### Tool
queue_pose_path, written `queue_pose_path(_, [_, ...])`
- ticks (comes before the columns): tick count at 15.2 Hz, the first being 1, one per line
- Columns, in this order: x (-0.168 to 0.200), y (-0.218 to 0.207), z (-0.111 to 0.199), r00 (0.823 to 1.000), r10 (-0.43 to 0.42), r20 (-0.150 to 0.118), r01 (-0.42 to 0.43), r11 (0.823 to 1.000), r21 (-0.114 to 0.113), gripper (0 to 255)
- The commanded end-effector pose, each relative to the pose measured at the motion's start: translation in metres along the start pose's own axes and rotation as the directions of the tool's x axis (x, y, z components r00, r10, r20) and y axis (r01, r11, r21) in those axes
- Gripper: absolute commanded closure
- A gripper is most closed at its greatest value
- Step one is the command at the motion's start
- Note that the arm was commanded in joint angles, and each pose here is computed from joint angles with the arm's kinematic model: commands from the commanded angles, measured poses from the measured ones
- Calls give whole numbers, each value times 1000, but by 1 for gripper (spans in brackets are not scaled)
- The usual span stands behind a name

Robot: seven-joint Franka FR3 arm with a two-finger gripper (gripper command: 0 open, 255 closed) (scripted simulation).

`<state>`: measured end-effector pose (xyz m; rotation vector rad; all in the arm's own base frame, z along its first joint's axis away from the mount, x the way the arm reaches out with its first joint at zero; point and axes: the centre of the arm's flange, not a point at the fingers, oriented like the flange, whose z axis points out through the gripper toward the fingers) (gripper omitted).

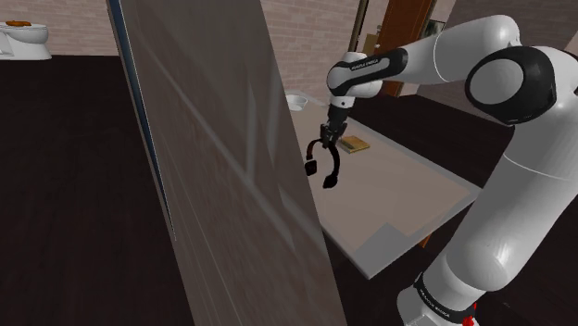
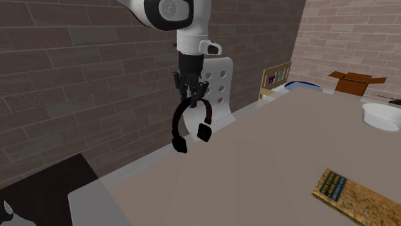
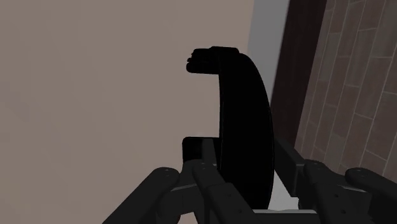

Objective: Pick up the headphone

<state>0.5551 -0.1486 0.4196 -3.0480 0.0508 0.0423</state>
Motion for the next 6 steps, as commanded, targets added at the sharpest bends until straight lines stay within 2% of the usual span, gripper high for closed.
queue_pose_path(1, [0, -1, -11, 1000, 0, 0, 0, 1000, 0, 255])
queue_pose_path(6, [0, -2, -28, 1000, 0, 0, 0, 1000, 0, 255])
